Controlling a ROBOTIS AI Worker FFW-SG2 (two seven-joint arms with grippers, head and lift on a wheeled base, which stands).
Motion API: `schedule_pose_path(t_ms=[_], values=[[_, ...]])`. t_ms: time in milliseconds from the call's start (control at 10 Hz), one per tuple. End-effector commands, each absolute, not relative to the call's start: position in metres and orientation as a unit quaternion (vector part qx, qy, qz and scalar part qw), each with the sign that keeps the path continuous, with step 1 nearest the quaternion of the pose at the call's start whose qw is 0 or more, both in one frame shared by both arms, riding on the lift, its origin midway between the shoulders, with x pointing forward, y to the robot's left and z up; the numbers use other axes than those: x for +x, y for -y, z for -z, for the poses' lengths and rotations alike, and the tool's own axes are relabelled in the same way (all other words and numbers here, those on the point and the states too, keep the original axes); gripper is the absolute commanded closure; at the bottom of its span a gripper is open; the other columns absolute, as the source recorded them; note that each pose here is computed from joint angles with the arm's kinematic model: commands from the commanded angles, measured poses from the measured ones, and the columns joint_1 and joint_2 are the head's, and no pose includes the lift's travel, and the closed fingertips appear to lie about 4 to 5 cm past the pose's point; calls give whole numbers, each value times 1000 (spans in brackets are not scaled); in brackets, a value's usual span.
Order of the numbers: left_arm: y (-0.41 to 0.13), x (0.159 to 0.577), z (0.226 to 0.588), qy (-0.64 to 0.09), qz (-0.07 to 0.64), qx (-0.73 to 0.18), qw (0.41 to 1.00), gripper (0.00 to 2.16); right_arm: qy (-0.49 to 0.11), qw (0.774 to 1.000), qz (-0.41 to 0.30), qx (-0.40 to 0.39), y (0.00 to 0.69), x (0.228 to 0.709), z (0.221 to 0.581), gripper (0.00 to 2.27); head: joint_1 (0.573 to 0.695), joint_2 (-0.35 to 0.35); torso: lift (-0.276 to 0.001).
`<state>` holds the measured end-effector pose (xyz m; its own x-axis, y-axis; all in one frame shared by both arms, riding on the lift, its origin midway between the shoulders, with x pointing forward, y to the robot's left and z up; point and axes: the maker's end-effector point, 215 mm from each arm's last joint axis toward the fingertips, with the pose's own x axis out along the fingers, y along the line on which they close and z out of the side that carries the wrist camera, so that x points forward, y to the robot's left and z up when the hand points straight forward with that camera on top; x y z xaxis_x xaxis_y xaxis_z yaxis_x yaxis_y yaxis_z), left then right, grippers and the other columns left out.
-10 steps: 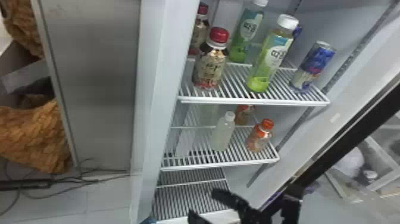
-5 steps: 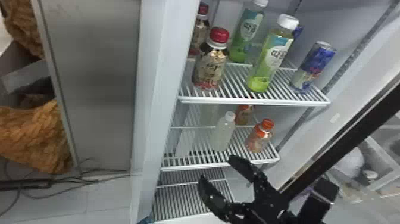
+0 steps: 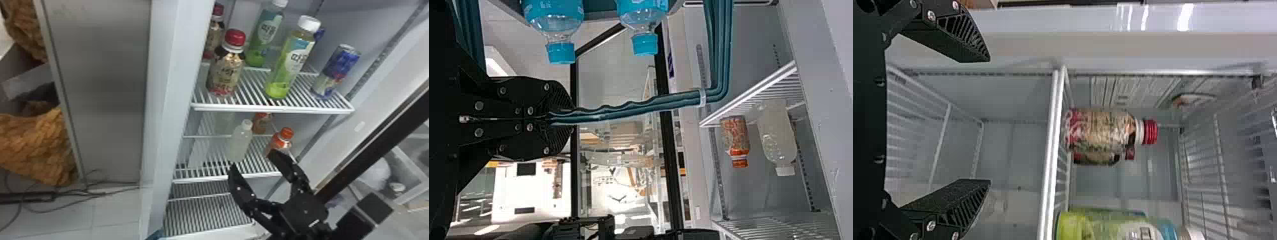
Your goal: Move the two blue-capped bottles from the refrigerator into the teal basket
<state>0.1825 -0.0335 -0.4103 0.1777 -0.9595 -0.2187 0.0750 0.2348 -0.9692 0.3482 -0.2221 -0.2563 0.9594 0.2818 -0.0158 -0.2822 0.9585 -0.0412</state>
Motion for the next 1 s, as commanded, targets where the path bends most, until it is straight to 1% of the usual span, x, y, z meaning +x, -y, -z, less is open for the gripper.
schedule_pose_path(t_ms=[0,100,300,500,900], values=[[34,184,410,-484,419,-455,619,1157,-9,992,-123,-24,232,348,266,156,695,-350,-166],[34,185,412,-484,417,-454,621,1157,-8,993,-114,-27,239,354,280,156,695,-350,-166],[34,188,412,-481,415,-453,625,1157,11,993,-118,-27,236,365,300,156,695,-350,-166],[35,188,411,-481,417,-452,625,1157,28,993,-115,-28,235,365,292,150,695,-350,-166],[35,188,409,-479,419,-453,624,1157,35,993,-111,-27,235,364,284,154,695,-350,-166]])
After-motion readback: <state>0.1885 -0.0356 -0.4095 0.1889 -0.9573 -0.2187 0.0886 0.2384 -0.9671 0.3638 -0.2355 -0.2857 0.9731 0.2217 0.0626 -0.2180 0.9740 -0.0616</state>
